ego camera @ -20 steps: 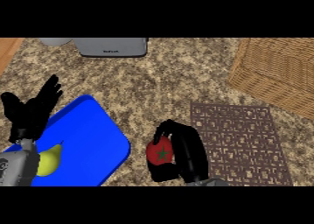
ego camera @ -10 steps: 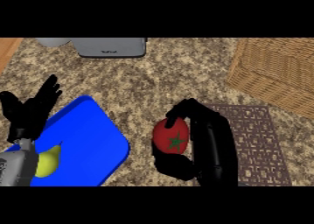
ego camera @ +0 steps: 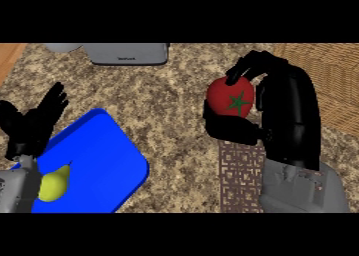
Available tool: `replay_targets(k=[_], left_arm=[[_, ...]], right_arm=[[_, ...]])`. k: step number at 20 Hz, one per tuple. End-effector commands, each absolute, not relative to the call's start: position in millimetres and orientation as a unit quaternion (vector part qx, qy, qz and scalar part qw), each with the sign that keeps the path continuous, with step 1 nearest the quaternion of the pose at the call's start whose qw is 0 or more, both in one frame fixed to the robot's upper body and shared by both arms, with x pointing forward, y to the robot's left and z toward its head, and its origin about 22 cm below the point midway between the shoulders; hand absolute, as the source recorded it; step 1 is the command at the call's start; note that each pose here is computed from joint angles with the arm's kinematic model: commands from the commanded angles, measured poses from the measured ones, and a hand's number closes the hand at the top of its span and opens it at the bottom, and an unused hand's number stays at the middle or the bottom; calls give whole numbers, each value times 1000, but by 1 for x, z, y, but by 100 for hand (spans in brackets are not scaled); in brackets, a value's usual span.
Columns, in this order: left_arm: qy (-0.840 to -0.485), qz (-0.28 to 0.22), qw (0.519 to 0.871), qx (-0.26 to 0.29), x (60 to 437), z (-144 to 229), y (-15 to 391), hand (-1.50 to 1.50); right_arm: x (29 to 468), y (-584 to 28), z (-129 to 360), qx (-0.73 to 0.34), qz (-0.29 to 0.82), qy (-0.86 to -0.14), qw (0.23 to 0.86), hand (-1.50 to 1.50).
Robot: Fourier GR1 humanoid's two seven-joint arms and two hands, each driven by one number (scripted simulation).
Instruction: Pick the tomato from the placemat and place it in the basket
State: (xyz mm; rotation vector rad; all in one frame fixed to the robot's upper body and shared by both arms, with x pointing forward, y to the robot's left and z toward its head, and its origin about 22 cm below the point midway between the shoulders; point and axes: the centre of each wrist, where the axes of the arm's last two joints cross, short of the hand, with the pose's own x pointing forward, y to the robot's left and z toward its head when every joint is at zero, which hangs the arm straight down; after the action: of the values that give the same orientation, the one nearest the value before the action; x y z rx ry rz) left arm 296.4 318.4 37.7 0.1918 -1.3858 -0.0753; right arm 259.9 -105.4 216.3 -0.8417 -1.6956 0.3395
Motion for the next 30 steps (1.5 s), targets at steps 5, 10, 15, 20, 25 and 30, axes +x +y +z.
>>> replay_targets(k=[5, 10, 15, 20, 25, 30], left_arm=[[-637, -35, 766, 81, 289, 31, 327, 0], [-639, -34, 764, 84, 292, 44, 320, 0], [-642, -37, 760, 94, 294, 49, 322, 0], [-641, -39, 762, 88, 302, 52, 314, 0], [-637, -35, 765, 92, 281, 28, 325, 0], [-635, -35, 766, 86, 305, 33, 314, 0]], right_arm=[[310, -129, 266, -419, 105, -702, 567, 150], [348, -168, 257, -490, 98, -660, 562, 150], [356, -233, 260, -511, 75, -646, 561, 150], [368, -265, 234, -513, 80, -635, 572, 150], [377, -309, 210, -516, 77, -643, 561, 150], [386, -314, 174, -500, 56, -649, 571, 150]])
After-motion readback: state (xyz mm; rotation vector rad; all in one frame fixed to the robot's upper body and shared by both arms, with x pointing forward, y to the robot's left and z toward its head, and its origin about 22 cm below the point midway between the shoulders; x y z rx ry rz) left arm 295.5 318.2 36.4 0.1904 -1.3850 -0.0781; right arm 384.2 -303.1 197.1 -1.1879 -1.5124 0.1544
